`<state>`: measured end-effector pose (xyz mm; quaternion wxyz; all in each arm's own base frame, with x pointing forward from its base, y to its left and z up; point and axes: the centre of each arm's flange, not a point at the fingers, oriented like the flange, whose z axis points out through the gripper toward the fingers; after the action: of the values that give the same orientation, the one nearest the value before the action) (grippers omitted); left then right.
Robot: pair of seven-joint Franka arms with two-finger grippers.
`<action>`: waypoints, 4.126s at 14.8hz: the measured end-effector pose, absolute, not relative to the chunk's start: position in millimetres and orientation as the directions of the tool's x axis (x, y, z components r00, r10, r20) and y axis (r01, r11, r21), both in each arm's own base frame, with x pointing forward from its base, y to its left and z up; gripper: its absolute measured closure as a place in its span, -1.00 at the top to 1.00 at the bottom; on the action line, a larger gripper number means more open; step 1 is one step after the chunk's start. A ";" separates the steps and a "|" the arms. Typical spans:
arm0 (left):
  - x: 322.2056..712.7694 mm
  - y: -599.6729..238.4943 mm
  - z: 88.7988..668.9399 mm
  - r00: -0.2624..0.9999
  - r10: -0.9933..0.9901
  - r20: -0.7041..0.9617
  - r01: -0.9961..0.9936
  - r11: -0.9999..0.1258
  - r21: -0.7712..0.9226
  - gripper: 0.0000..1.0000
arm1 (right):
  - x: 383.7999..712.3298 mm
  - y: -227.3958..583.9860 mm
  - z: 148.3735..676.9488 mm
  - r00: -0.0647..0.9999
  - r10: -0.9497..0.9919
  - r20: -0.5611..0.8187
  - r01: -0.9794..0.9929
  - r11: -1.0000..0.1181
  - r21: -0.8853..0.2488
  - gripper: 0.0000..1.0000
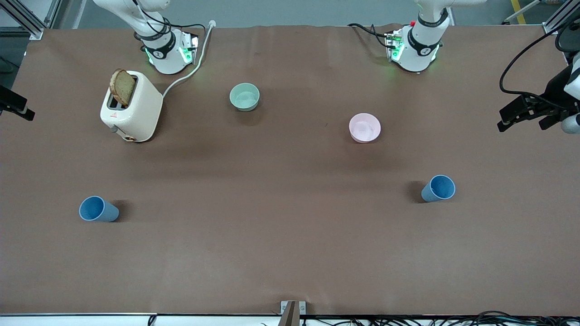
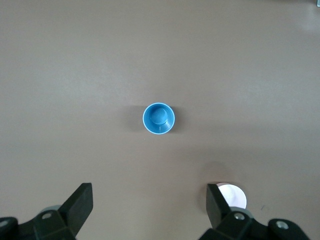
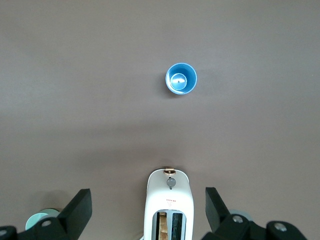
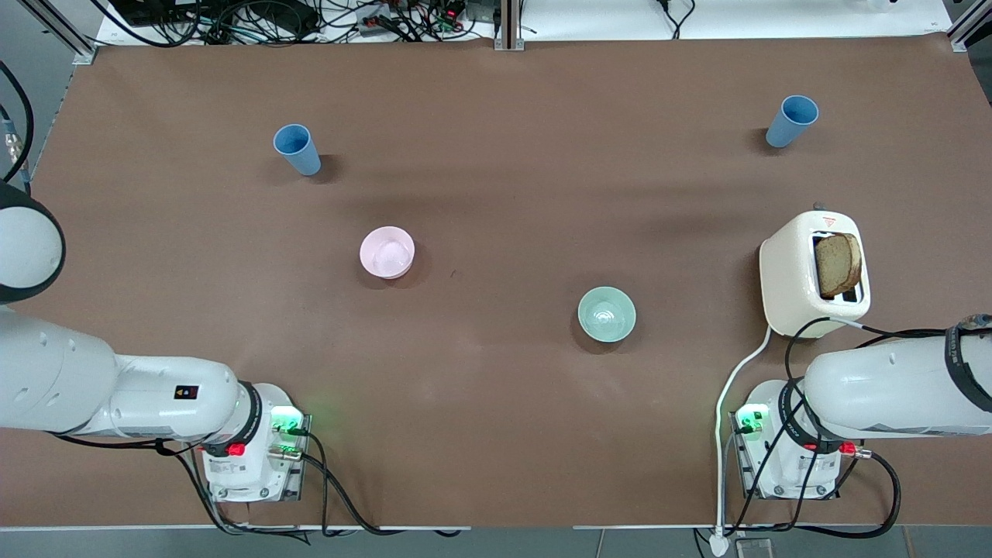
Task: Stack blue cups with both arms
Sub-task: 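Move the right gripper and the left gripper toward the blue cups, then grasp the blue cup with the right gripper while the left gripper grasps the other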
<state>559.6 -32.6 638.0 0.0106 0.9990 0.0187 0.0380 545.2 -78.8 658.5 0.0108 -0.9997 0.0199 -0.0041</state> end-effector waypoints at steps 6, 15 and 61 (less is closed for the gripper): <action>559.5 -31.4 638.2 0.996 0.040 0.075 0.039 -0.999 0.022 1.00 | 545.1 -79.0 658.5 0.999 -0.040 0.008 -0.040 -0.999 -0.022 1.00; 561.0 -36.1 636.8 0.997 0.032 0.072 0.030 -0.999 0.022 1.00 | 565.2 -103.6 636.2 0.996 -0.081 0.038 -0.080 -0.997 -0.015 1.00; 645.4 14.0 260.4 0.974 0.077 -0.212 0.084 -0.996 0.024 1.00 | 661.1 -199.7 259.7 0.986 -0.145 0.079 -0.129 -0.976 -0.178 -0.87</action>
<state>645.4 14.0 260.4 0.0166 0.9934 0.0407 -0.1062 661.1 -199.7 259.7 0.0864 -0.9928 0.0691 -0.0457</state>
